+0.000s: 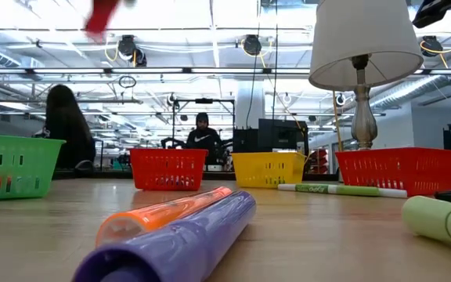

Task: Pick & Place Markers
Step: Put the large pink highlighter pen into the green bin, then put the green marker pen into the left red bin

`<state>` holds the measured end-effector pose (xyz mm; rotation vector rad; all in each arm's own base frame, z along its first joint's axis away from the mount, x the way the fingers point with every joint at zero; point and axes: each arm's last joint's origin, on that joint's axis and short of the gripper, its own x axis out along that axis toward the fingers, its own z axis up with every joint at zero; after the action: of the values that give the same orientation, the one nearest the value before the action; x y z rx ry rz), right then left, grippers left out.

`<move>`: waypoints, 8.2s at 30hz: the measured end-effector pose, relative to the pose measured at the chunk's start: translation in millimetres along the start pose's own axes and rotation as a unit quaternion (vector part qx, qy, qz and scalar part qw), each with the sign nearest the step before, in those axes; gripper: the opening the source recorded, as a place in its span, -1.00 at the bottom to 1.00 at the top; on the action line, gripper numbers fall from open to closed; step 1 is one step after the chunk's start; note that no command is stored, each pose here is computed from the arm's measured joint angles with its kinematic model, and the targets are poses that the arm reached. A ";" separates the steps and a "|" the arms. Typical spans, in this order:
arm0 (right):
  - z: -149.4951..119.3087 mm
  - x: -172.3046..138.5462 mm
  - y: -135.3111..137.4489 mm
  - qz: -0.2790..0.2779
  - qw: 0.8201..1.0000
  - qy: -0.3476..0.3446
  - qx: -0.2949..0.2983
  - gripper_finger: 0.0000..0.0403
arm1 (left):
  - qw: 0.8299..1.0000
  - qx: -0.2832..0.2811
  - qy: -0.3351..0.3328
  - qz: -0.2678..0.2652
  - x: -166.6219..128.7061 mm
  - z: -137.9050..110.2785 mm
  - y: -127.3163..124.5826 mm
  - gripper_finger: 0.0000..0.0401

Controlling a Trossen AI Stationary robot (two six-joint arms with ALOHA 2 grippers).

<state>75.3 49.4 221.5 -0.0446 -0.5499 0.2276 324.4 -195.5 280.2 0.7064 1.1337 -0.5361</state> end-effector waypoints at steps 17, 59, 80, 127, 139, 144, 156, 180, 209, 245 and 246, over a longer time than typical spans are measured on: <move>-2.7 -0.1 1.0 0.005 1.000 0.014 0.021 -1.00 | 0.935 -0.248 -0.221 0.124 -183.0 -101.1 -45.0 -0.72; -8.7 -0.5 2.7 0.012 0.999 0.043 -0.015 -1.00 | 0.964 -0.263 0.024 0.032 11.1 -201.2 -80.6 -0.72; -13.8 -1.0 2.0 -0.016 0.996 0.078 -0.043 -1.00 | 0.950 -0.291 -0.078 0.080 -8.2 -183.5 -73.0 0.10; -31.4 3.1 1.9 -0.054 0.984 0.156 -0.063 -1.00 | 0.773 -0.301 -0.499 0.249 28.0 -276.7 -76.1 -0.98; -42.0 35.8 10.9 -0.054 0.966 0.245 -0.057 -1.00 | 0.770 -0.328 -0.496 0.232 30.6 -278.5 -74.4 -0.92; -56.8 83.8 28.4 -0.079 0.914 0.394 -0.056 -1.00 | 0.768 -0.330 -0.496 0.233 30.4 -278.5 -74.2 -0.90; -118.8 200.2 26.8 -0.151 0.697 0.701 -0.013 -1.00 | 0.763 -0.332 -0.503 0.234 28.9 -278.0 -73.8 -0.89; -160.3 207.8 -28.0 -0.232 0.633 0.732 0.098 -0.33 | 0.747 -0.352 -0.518 0.221 27.0 -277.3 -73.3 -0.89; -195.4 152.0 -61.2 -0.257 0.604 0.742 0.139 -0.16 | 0.751 -0.348 -0.514 0.224 27.7 -277.5 -73.4 -0.89; -197.7 177.7 -25.0 -0.118 0.714 0.677 0.136 -0.58 | 0.750 -0.349 -0.515 0.223 27.5 -277.4 -73.4 -0.89; -197.6 178.9 -25.0 -0.123 0.716 0.672 0.143 -0.58 | 0.750 -0.349 -0.515 0.223 27.5 -277.4 -73.4 -0.89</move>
<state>331.9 69.2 147.4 0.1640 0.9599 -0.0285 109.5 -39.8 167.6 -0.0607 0.0322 -0.0030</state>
